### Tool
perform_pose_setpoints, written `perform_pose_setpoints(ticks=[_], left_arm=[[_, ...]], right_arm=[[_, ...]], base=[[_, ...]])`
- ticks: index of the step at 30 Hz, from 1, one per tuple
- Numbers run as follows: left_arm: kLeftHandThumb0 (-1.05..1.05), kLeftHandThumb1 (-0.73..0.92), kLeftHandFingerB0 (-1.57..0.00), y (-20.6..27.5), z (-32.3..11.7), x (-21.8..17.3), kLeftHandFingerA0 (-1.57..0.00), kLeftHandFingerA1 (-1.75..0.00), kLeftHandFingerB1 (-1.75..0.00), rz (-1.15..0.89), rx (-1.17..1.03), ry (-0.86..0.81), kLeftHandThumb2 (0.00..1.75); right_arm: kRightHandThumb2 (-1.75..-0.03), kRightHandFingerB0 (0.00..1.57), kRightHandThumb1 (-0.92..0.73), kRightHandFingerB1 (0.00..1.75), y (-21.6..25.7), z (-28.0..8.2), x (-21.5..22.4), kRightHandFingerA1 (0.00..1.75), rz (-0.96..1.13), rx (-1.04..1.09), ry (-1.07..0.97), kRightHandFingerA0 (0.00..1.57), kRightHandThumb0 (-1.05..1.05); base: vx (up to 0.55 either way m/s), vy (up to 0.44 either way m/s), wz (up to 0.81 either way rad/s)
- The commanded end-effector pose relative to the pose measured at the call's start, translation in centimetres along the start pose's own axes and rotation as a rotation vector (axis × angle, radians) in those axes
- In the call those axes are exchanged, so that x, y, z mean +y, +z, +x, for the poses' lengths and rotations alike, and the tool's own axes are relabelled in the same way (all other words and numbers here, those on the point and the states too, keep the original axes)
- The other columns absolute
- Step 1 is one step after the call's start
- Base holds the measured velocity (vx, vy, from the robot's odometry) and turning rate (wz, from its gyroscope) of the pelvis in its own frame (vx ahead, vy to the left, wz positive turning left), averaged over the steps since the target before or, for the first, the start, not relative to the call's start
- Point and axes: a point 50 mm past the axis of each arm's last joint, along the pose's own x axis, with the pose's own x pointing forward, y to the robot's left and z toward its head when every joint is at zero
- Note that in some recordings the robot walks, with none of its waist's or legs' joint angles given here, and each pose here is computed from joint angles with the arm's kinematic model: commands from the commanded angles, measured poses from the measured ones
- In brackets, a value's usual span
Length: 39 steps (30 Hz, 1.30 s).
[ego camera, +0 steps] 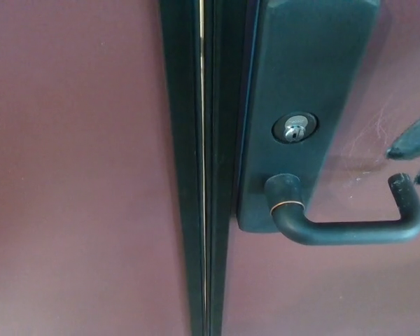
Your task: The robot walks towards the door handle and put its right hand on it and twist the handle
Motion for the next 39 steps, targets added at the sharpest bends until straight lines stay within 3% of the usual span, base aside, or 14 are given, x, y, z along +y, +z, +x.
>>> perform_pose_setpoints(ticks=[1,3,4,11,12,39], left_arm=[[-0.23,0.53,-0.59,-0.6,-0.3,0.5,-0.69,-0.52,-0.42,-0.001,0.013,-0.001,0.56],[-0.23,0.53,-0.59,-0.6,-0.3,0.5,-0.69,-0.52,-0.42,-0.001,0.013,-0.002,0.56],[-0.22,0.53,-0.59,-0.8,-0.3,0.5,-0.7,-0.52,-0.43,0.005,0.023,0.0,0.56],[-0.22,0.53,-0.59,-0.8,-0.3,0.6,-0.69,-0.51,-0.43,0.02,0.023,-0.001,0.56],[-0.22,0.53,-0.59,-0.8,-0.4,0.6,-0.69,-0.51,-0.43,0.012,0.019,-0.002,0.56],[-0.22,0.53,-0.6,-0.9,-0.4,0.7,-0.69,-0.51,-0.43,-0.005,0.011,-0.003,0.56]], right_arm=[[-0.55,0.47,-0.49,0.37,-0.5,0.5,0.9,0.45,-0.021,0.063,0.014,0.52,-0.46],[-0.55,0.47,-0.49,0.37,-0.5,0.6,0.9,0.45,-0.022,0.064,0.013,0.52,-0.46],[-0.78,0.32,-0.41,0.47,-0.8,0.9,1.8,0.57,-0.034,0.069,0.04,0.45,-0.48],[-0.78,0.3,-0.41,0.47,-1.0,1.6,2.5,0.56,-0.049,0.09,0.079,0.42,-0.45],[-0.56,0.39,-0.59,0.35,-1.0,1.9,2.7,0.43,-0.057,0.099,0.098,0.43,-0.42],[-0.56,0.39,-0.59,0.34,-2.8,4.2,3.2,0.42,-0.088,0.164,0.144,0.43,-0.4]], base=[[0.0,0.0,0.0],[0.0,0.0,0.0],[0.0,0.0,0.0],[0.0,0.0,0.0],[0.0,0.0,0.0],[0.0,0.0,0.0]])
